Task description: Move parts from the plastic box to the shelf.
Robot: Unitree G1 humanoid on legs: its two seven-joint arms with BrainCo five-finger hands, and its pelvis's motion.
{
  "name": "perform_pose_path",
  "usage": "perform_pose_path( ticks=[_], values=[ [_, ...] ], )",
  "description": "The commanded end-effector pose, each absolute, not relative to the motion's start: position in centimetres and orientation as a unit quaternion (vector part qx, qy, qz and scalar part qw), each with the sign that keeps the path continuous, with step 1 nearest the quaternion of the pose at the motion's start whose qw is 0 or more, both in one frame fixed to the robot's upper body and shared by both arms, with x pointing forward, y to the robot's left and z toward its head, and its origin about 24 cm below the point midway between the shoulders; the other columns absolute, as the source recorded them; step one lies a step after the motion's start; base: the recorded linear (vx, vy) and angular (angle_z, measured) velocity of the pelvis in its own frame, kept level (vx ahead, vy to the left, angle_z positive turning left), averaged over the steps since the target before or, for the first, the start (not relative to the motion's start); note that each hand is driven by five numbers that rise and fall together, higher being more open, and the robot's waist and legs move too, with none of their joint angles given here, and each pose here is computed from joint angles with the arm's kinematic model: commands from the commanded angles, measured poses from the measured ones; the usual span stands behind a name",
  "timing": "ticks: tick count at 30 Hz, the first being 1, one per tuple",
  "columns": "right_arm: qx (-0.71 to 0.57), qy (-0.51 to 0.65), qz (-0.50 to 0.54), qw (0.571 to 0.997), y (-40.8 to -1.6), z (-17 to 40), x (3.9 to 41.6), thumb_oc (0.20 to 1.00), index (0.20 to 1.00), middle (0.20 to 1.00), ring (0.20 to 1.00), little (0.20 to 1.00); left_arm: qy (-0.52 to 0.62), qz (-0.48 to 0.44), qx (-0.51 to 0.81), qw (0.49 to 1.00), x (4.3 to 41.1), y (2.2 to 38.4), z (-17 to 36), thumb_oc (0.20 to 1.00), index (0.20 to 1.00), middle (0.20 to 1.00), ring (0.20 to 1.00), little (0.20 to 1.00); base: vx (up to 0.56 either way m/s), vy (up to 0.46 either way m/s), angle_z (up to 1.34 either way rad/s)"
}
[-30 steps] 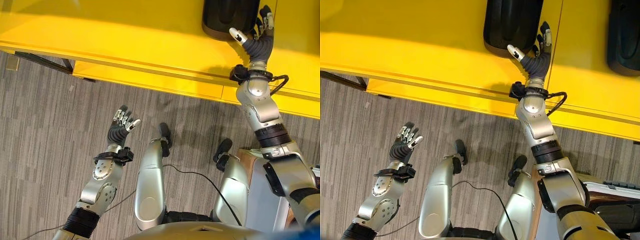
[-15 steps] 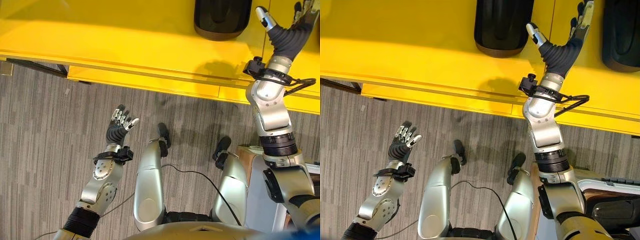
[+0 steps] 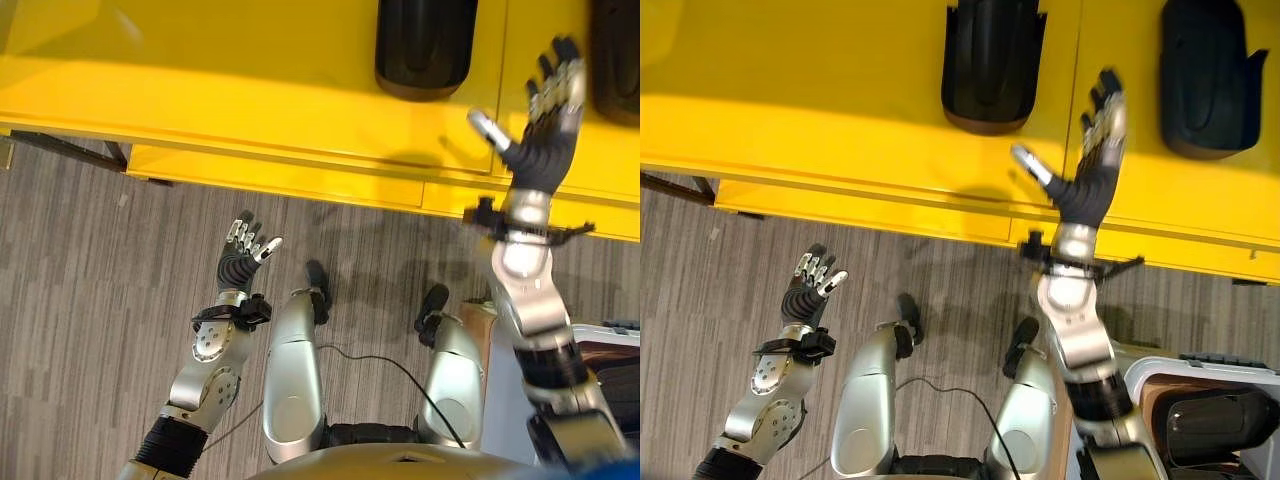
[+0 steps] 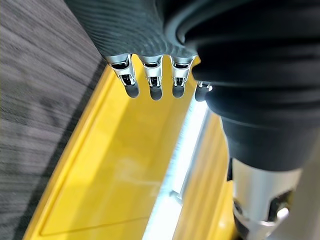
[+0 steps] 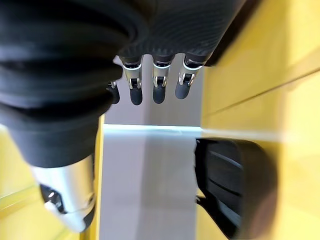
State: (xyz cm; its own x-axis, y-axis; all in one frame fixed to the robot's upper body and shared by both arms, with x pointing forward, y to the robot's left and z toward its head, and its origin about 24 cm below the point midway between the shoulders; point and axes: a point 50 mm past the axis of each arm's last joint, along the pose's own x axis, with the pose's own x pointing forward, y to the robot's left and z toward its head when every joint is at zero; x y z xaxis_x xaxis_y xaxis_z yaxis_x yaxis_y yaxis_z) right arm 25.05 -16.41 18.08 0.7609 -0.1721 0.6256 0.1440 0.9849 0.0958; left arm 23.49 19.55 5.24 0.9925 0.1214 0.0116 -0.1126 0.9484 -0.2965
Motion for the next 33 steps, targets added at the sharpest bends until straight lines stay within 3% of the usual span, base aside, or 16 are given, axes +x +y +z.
perform_pose_path(
  ticks=[1, 11, 19, 26, 33],
  values=[
    [0.043, -0.398, -0.069, 0.914, -17.6, 20.1, 23.7, 1.000, 1.000, 1.000, 1.000, 1.000, -0.054, 0.040, -0.124, 0.990, 22.5, 19.9, 6.5, 1.000, 1.000, 1.000, 1.000, 1.000, 0.12, 0.069, 0.03],
    [0.072, -0.215, -0.051, 0.973, -19.8, 12.8, 22.2, 1.000, 1.000, 1.000, 1.000, 1.000, -0.025, 0.091, -0.113, 0.989, 21.0, 22.1, 4.8, 1.000, 1.000, 1.000, 1.000, 1.000, 0.06, 0.081, 0.03],
    [0.109, -0.175, -0.083, 0.975, -21.6, 10.9, 20.6, 1.000, 1.000, 1.000, 1.000, 1.000, 0.008, 0.069, -0.095, 0.993, 20.2, 22.0, 3.6, 1.000, 1.000, 1.000, 1.000, 1.000, 0.01, 0.156, 0.16],
    [0.156, -0.162, -0.094, 0.970, -21.4, 10.0, 20.8, 1.000, 1.000, 1.000, 1.000, 1.000, -0.014, 0.061, -0.073, 0.995, 21.8, 21.8, 4.5, 1.000, 1.000, 1.000, 1.000, 1.000, -0.03, 0.196, -0.01],
    [0.208, -0.129, -0.031, 0.969, -19.8, 9.2, 22.1, 1.000, 1.000, 1.000, 1.000, 1.000, 0.020, 0.116, -0.104, 0.988, 20.0, 23.6, 3.2, 1.000, 1.000, 1.000, 1.000, 1.000, -0.04, 0.168, -1.22]
  ],
)
